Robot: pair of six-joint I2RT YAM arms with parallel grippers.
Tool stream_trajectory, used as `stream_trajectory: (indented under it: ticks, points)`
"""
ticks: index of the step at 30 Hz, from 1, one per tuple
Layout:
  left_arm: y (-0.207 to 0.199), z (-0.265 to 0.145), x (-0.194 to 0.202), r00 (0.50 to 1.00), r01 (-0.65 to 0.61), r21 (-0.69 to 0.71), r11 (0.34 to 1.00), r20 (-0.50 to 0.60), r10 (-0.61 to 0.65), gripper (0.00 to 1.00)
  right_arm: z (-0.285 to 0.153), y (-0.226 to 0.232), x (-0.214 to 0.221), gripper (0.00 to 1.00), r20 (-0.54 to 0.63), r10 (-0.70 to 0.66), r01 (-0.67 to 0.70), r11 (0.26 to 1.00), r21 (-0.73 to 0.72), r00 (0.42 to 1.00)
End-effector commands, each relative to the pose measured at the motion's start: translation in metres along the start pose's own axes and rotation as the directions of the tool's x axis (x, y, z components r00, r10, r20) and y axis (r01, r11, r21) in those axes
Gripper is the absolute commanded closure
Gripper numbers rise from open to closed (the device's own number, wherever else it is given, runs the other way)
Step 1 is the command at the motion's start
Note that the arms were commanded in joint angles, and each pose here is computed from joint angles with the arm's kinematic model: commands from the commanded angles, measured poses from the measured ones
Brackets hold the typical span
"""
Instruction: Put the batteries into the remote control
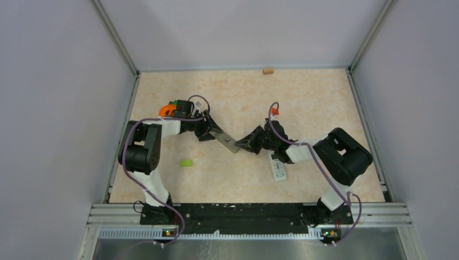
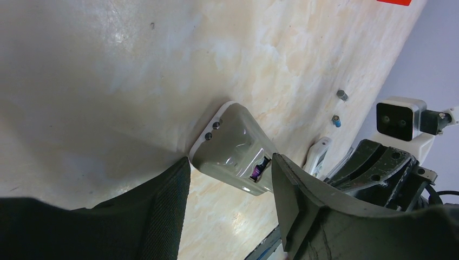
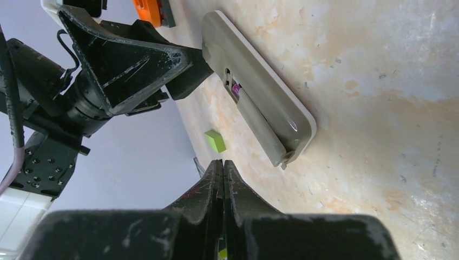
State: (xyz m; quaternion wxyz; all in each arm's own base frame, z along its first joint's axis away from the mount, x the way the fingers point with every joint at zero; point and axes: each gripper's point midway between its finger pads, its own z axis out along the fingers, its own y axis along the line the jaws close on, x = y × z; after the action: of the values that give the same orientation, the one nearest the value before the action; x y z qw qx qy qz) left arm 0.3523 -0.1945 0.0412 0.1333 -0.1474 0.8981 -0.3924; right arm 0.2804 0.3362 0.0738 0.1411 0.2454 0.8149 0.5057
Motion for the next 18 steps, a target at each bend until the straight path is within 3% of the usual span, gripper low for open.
stream_trajectory:
  ticks: [1,5,8,12,18]
  points:
    - [0.02,0.006,0.003,1.0,-0.012,-0.076,0.997,0.001,0.012,0.39,-0.005,0.037,-0.01,1.0,0.039,-0.102,0.105,0.991,-0.08,0.994]
    - [0.02,0.005,0.0,1.0,-0.018,-0.085,0.996,0.016,0.019,0.38,-0.012,0.036,-0.018,0.83,0.081,-0.22,0.22,0.975,0.004,0.972]
    - [0.023,0.005,0.0,1.0,-0.018,-0.093,0.996,0.022,0.02,0.37,-0.022,0.018,-0.025,0.71,0.101,-0.303,0.287,0.946,0.148,0.947]
    - [0.029,0.006,0.001,0.999,-0.014,-0.109,0.994,0.028,0.017,0.36,-0.027,-0.01,-0.025,0.65,0.09,-0.344,0.309,0.911,0.275,0.935]
    - [0.033,0.005,0.003,0.999,-0.016,-0.13,0.991,0.035,0.021,0.36,-0.015,-0.024,-0.006,0.63,0.036,-0.326,0.302,0.908,0.29,0.945]
